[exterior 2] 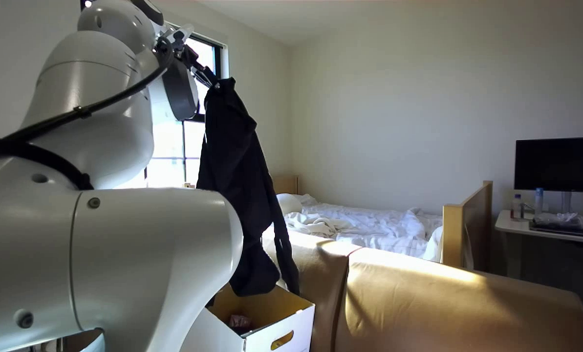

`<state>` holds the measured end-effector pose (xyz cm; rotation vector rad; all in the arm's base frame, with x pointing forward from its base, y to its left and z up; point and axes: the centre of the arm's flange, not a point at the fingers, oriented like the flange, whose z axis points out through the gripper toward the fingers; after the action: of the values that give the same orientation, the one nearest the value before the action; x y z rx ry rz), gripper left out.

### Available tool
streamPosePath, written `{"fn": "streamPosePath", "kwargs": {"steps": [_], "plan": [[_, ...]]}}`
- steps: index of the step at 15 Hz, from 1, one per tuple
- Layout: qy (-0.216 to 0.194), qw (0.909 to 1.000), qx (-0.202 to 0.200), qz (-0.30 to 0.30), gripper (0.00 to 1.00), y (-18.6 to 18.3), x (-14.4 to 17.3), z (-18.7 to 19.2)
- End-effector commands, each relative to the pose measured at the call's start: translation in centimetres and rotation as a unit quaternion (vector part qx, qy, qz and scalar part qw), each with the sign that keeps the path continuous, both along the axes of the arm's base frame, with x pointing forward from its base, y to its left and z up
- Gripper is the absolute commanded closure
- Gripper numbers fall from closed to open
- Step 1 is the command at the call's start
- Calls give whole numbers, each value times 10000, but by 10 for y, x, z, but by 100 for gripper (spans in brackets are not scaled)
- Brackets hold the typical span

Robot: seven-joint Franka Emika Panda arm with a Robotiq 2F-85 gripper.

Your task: Pick up the black hoodie and place it in the white box

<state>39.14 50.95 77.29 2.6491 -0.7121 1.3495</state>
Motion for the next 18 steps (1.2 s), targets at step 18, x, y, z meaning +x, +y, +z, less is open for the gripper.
{"fn": "streamPosePath", "kwargs": {"steps": [18], "plan": [[582,9687,1427,-1948,93,-36,11,-60]]}}
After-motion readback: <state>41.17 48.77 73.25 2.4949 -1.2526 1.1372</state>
